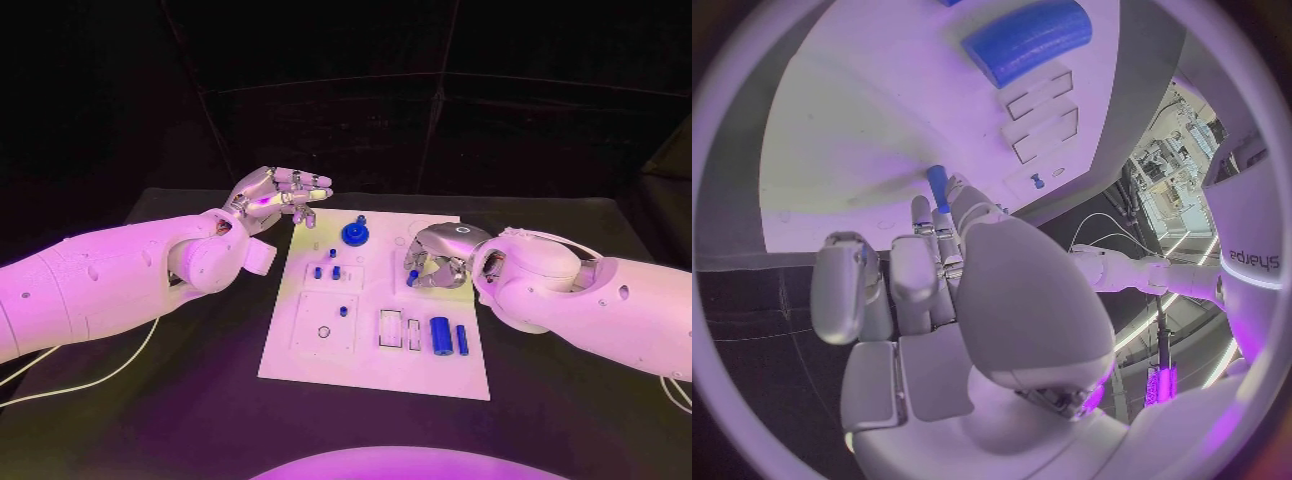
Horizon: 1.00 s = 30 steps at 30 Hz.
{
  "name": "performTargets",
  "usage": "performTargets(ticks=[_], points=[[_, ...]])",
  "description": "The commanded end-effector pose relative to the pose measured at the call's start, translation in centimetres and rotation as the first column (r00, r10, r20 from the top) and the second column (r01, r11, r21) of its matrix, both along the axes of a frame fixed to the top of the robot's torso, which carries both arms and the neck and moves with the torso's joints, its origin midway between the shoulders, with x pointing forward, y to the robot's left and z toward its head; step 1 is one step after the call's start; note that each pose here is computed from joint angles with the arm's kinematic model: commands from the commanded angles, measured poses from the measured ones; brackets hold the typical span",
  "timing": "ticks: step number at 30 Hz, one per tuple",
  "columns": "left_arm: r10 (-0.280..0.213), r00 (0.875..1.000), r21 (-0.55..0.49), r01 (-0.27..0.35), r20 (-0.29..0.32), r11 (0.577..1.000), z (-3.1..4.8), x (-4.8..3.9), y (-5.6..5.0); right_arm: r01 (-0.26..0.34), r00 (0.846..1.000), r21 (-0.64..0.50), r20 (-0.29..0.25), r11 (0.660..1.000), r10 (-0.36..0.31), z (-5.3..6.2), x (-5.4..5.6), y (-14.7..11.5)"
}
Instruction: Assemble the parts on the task board
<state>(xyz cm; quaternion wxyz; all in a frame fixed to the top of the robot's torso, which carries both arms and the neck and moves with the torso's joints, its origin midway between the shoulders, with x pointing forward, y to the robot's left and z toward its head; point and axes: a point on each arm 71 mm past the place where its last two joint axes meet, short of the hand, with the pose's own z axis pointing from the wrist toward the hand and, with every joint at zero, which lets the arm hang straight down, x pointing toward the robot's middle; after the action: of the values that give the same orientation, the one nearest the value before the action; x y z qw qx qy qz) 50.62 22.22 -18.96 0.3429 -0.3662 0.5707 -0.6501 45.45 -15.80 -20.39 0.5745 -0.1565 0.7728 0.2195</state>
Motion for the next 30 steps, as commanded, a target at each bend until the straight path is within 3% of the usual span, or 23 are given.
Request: performTargets(ticks=[1,13,22,30], points=[[-0.010,1.000,-0.011,0.010,0.001,1.000,0.14,-0.01,-0.1,-0.026,0.999,0.002,-0.025,1.000,0.026,-0.2,0.0,0.3],[-0.009,1.000,-0.010,0.009,0.001,1.000,0.14,0.00,-0.1,-0.025,0.999,-0.003,-0.022,1.000,0.025,-0.5,0.2,0.4],[-0.008,1.000,-0.009,0.008,0.000,1.000,0.13,0.03,0.0,-0.031,0.996,0.076,0.087,0.997,0.025,0.6,-0.2,0.4],[-0.001,1.000,-0.007,0.001,0.002,1.000,0.09,0.16,0.3,-0.074,0.986,0.239,0.160,0.968,0.036,2.6,-2.2,0.7]])
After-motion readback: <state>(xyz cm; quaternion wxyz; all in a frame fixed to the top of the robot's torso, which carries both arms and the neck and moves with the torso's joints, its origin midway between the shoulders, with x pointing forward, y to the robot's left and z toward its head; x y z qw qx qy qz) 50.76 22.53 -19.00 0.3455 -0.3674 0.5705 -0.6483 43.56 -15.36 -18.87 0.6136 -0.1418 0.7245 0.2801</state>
